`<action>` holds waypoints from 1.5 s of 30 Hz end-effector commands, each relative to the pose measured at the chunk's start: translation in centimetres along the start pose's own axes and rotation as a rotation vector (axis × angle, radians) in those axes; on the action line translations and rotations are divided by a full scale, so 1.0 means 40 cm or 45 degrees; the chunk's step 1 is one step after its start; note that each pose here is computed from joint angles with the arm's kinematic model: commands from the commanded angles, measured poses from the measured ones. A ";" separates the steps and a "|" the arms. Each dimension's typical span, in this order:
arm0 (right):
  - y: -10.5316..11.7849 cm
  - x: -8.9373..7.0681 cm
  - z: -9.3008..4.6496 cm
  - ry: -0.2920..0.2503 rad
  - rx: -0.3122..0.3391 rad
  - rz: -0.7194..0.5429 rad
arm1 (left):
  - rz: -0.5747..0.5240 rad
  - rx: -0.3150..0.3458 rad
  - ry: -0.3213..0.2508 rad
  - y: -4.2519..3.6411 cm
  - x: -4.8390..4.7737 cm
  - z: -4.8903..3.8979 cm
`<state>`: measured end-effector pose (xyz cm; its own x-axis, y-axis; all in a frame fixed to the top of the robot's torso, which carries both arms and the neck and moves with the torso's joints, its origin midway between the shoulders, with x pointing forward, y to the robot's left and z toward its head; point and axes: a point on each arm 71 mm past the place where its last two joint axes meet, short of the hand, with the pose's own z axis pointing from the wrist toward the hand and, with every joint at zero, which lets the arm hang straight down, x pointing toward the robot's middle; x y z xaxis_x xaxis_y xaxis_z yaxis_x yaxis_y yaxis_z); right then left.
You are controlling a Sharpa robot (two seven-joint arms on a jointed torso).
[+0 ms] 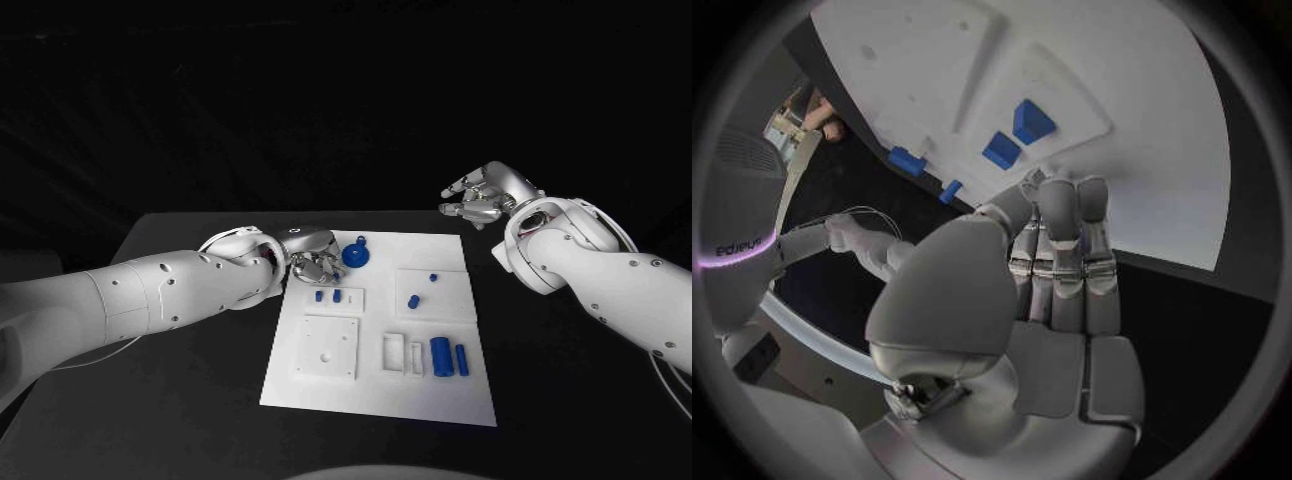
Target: Assemble the parts on the task board
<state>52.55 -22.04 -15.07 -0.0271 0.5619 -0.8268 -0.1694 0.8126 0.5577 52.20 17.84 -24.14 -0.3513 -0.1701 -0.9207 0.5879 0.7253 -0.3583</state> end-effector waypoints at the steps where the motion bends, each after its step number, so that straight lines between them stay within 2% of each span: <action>1: 0.002 0.003 0.000 0.017 -0.008 -0.017 | 0.037 -0.039 0.076 0.015 0.023 -0.007; 9: 0.001 0.002 0.000 0.018 -0.006 -0.017 | 0.052 -0.051 0.064 0.023 0.020 -0.013; 22: 0.000 0.002 0.000 0.018 -0.005 -0.018 | 0.042 -0.040 0.013 0.026 0.013 -0.022; 27: -0.001 0.002 0.000 0.019 -0.004 -0.018 | 0.032 -0.042 0.015 0.028 0.013 -0.024; 45: -0.001 0.004 0.001 0.021 -0.001 -0.017 | -0.004 -0.016 0.028 0.009 0.019 -0.015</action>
<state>52.59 -22.11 -15.17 -0.0339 0.5579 -0.8292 -0.1655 0.8151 0.5551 52.11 18.87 -24.36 -0.3366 -0.1613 -0.9277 0.5778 0.7425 -0.3388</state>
